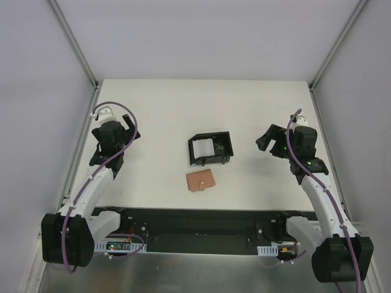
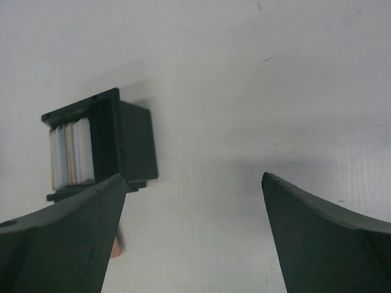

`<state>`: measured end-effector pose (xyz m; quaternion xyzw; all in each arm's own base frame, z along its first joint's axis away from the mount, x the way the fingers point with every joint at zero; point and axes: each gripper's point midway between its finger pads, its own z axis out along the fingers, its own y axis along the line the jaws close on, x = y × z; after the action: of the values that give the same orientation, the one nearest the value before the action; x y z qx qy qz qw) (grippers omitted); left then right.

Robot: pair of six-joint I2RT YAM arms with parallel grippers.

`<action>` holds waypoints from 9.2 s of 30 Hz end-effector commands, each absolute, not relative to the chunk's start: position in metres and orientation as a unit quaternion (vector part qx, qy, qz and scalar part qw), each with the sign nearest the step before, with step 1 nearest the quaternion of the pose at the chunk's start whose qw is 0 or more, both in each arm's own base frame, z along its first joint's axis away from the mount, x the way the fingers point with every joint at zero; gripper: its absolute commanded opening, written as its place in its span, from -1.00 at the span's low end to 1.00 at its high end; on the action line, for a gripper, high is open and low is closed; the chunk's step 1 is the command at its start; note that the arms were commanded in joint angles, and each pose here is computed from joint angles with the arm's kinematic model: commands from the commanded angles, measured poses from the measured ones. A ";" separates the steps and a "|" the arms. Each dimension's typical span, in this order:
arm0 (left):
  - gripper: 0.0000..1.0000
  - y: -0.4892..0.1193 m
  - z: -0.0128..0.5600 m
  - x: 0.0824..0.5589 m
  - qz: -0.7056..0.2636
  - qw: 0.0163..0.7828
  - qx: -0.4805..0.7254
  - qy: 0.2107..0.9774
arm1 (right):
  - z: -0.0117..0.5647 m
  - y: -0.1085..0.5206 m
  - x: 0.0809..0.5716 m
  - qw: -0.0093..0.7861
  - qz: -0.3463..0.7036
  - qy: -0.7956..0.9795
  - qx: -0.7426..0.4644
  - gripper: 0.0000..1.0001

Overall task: Put the credit cards into the card holder
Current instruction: Move the storage box to the center of the board, then pick up the card holder from the corner of the board.

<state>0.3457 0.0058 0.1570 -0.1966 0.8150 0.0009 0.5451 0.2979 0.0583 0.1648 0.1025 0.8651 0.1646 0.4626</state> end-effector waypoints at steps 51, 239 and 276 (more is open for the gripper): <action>0.98 -0.200 0.096 0.344 -0.350 0.289 -0.088 0.887 | 0.117 0.256 0.243 0.268 0.356 0.895 0.002 0.93; 0.08 -0.278 0.070 0.178 -0.516 0.231 0.233 0.791 | 0.081 0.297 0.175 0.212 0.457 0.794 -0.341 -0.88; -1.00 -0.260 0.031 0.187 -0.447 0.215 0.134 0.858 | 0.059 0.302 0.170 0.228 0.421 0.865 -0.148 0.11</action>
<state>0.1822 -0.2612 0.0342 0.1430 0.8524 -0.4577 0.2086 0.1581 0.2881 0.0532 -0.1770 0.8763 0.3973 0.2073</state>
